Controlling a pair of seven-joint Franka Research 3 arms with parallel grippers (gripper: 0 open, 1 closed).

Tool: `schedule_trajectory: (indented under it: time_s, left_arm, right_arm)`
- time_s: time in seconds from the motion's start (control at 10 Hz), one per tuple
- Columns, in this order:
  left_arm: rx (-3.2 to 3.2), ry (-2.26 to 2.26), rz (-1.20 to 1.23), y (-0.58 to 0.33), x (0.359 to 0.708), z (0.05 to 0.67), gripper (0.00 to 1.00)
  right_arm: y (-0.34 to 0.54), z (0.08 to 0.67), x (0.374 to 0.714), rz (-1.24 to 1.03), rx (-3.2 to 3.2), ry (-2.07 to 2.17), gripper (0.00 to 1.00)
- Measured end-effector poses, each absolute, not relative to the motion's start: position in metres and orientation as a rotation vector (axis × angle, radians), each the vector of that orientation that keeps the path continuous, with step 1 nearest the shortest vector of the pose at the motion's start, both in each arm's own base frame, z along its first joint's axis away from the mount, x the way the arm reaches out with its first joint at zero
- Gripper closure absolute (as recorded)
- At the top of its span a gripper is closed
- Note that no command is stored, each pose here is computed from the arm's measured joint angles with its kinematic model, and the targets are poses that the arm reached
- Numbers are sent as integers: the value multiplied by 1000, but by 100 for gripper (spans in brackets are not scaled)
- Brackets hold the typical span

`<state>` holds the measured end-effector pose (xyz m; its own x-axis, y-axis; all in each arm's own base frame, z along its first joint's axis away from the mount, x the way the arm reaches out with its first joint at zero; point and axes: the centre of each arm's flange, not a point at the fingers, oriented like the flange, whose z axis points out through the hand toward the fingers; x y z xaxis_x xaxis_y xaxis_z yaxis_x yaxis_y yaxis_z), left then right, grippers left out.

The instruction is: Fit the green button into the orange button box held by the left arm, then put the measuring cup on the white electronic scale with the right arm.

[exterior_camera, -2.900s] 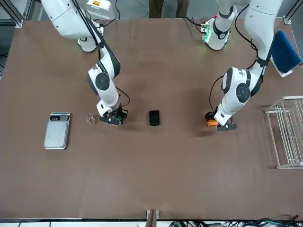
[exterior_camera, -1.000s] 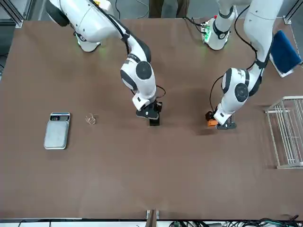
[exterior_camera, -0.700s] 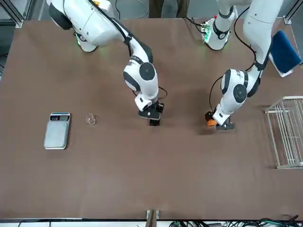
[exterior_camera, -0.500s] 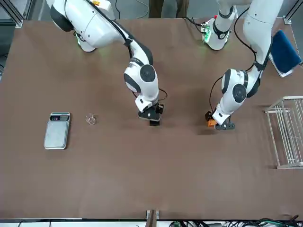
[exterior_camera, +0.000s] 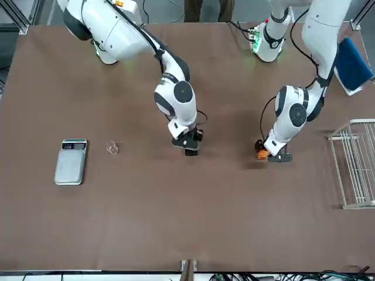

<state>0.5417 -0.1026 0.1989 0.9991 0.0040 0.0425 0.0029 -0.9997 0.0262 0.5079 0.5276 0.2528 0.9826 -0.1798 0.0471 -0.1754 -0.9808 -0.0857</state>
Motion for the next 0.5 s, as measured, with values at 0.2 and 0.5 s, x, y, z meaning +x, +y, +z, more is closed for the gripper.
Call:
schedule_trajectory:
  time_s: [0.2, 0.5]
  left_arm:
    - [3124, 5, 69, -105, 560, 232, 14]
    - [3138, -1, 21, -116, 591, 281, 14]
  right_arm:
    - [529, 246, 507, -91, -3054, 284, 62]
    - [531, 243, 507, -87, -3052, 292, 62]
